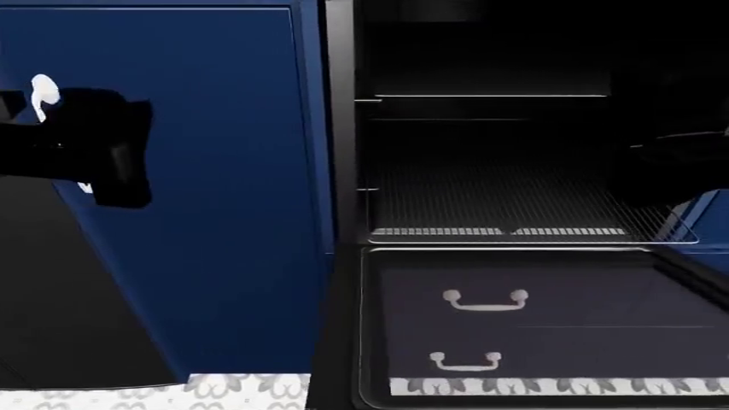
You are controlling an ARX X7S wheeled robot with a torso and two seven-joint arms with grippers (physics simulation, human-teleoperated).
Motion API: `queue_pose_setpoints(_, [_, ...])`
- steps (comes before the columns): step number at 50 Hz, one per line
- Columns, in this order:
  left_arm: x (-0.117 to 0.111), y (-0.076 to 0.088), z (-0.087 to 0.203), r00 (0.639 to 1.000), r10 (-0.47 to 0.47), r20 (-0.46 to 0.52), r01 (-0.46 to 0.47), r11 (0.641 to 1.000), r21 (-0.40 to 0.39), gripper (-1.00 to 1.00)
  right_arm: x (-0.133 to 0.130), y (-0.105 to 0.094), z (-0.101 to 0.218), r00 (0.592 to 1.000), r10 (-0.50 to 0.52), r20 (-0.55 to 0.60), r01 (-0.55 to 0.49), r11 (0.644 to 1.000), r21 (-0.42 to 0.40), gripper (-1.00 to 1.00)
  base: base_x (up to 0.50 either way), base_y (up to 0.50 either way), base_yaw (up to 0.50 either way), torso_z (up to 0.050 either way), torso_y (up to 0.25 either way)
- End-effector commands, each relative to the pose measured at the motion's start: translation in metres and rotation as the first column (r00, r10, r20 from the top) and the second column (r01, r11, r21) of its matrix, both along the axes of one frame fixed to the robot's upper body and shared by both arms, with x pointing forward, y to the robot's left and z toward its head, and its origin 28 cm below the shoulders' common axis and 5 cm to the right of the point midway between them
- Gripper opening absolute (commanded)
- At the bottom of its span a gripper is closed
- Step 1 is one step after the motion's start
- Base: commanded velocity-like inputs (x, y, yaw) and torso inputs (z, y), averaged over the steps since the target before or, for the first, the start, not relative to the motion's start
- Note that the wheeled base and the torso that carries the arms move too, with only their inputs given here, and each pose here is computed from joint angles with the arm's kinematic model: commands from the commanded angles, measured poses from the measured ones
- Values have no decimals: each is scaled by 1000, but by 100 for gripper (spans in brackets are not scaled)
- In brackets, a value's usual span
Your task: Fully slide the bottom oven rack out.
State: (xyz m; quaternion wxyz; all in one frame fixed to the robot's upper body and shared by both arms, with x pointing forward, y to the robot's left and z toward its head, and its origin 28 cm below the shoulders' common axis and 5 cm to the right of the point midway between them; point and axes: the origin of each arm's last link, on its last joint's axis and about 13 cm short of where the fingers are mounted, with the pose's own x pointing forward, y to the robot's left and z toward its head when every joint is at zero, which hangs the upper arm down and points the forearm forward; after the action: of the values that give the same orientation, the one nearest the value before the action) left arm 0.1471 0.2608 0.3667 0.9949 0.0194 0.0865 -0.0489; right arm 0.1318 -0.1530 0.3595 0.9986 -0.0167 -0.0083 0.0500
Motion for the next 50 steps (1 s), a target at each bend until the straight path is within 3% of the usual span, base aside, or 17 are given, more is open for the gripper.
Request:
queue_pose_setpoints(1, [1,-5,-1,1000,5,-17,-4,999,32,100,-1,0,0,1000,3,-2,-3,1000,-3,100,0,-500,0,0,0])
queue_pose_setpoints(16, [-1,-8,-5,1000,-14,-9,14,997,70,100,-3,-3,-7,1000,-14,-16,13,1000,-2,100,0,-500,0,0,0])
queue_pose_setpoints(43, [2,-5,-6,1000,9,-6,-8,998,54,100,2,-4,-11,999,-33,-29,33,999,6,100,0,-500,0,0,0])
queue_pose_setpoints(50, [3,-4,-7,1000,11,-14,-10,999,45,100,4,-4,-9,998,-49,-33,50,999,13,100,0,-6,0,0,0])
